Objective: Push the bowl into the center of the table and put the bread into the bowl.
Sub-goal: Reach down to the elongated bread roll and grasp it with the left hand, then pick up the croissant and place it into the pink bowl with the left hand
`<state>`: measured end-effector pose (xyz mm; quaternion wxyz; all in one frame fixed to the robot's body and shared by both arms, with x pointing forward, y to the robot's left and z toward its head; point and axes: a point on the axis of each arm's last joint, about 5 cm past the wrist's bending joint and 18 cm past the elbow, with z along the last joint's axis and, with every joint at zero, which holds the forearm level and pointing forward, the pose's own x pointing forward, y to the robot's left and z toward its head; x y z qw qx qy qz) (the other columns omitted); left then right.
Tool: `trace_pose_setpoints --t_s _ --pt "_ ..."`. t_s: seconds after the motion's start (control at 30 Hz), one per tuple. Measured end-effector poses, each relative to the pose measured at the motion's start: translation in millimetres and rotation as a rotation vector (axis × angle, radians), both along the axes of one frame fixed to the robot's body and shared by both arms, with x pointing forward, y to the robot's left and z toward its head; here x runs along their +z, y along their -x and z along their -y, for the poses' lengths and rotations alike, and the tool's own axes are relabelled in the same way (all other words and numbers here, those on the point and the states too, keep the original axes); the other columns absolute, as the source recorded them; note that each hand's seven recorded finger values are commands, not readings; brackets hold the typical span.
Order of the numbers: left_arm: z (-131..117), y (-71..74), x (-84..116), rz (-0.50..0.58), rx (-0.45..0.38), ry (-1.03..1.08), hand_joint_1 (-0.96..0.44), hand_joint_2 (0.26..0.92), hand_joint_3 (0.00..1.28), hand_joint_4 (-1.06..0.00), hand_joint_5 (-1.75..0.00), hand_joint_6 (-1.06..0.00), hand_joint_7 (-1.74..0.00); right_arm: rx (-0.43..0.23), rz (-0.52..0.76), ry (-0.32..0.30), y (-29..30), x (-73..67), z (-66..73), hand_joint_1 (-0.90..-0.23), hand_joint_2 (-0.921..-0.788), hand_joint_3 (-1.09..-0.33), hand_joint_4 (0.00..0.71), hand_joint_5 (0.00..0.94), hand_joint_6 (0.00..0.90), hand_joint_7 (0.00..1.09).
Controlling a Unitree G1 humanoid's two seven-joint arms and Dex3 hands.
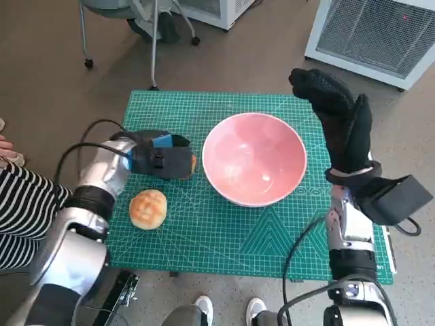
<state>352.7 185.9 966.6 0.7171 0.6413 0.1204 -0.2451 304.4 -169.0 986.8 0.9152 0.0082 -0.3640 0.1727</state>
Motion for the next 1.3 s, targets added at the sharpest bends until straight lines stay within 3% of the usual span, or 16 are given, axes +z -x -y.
trace_pose_setpoints --t_s 0.23,0.37,0.43,0.47,0.6,0.63,0.7,0.73,0.8,0.93,1.3 --pt "3 0.6 -3 0.041 -0.013 -0.027 -0.03 0.859 0.01 -0.69 -0.11 -0.69 -0.13 -0.001 0.000 0.001 0.6 -0.4 0.6 -0.697 -0.921 -0.701 0.157 0.002 0.062 0.41" --pt "3 0.8 -4 0.053 -0.019 -0.042 -0.03 0.870 0.01 -0.78 -0.16 -0.73 -0.22 -0.002 0.003 0.003 0.8 0.3 1.0 -0.699 -0.921 -0.700 0.158 0.002 0.062 0.41" --pt "3 0.9 -4 0.058 -0.021 -0.046 -0.03 0.873 0.01 -0.78 -0.21 -0.70 -0.32 -0.002 0.004 0.004 0.9 0.4 1.3 -0.700 -0.921 -0.700 0.159 0.002 0.062 0.41" --pt "3 0.9 -4 0.061 -0.021 -0.046 -0.02 0.877 0.00 -0.75 -0.34 -0.64 -0.48 -0.003 0.004 0.004 0.9 0.4 1.4 -0.700 -0.921 -0.699 0.160 0.003 0.063 0.41" --pt "2 1.0 -4 0.074 -0.021 -0.044 -0.02 0.883 0.00 -0.68 -0.56 -0.59 -0.66 -0.004 0.003 0.004 0.9 0.4 1.8 -0.701 -0.921 -0.698 0.161 0.003 0.066 0.42" --pt "2 1.0 -3 0.077 -0.021 -0.044 -0.14 0.897 0.05 -0.67 -0.60 -0.59 -0.89 -0.004 0.003 0.004 0.9 0.4 1.8 -0.701 -0.921 -0.698 0.161 0.003 0.066 0.42" --pt "1 1.1 -3 0.082 -0.023 -0.041 -0.25 0.909 0.10 -0.66 -0.66 -0.59 -1.10 -0.004 0.003 0.004 0.9 0.4 1.9 -0.701 -0.921 -0.698 0.161 0.003 0.064 0.42" --pt "1 1.1 -3 0.084 -0.024 -0.040 -0.16 0.913 0.12 -0.65 -0.85 -0.56 -1.18 -0.004 0.003 0.004 0.9 0.3 1.9 -0.700 -0.921 -0.698 0.161 0.003 0.062 0.42" --pt "-1 1.1 -2 0.090 -0.025 -0.035 -0.08 0.917 0.13 -0.63 -1.03 -0.53 -1.25 -0.004 0.002 0.004 1.0 0.2 1.9 -0.698 -0.921 -0.698 0.161 0.003 0.059 0.42" --pt "-3 0.9 0 0.101 -0.023 -0.014 -0.02 0.920 0.15 -0.63 -1.17 -0.50 -1.30 -0.004 0.002 0.005 1.0 0.1 2.1 -0.693 -0.921 -0.703 0.162 0.002 0.053 0.41" --pt "-13 -1.0 14 0.140 -0.004 0.069 0.00 0.921 0.14 -0.64 -1.24 -0.50 -1.26 -0.006 0.001 0.007 1.1 -0.1 2.7 -0.692 -0.921 -0.714 0.160 0.001 0.048 0.42"
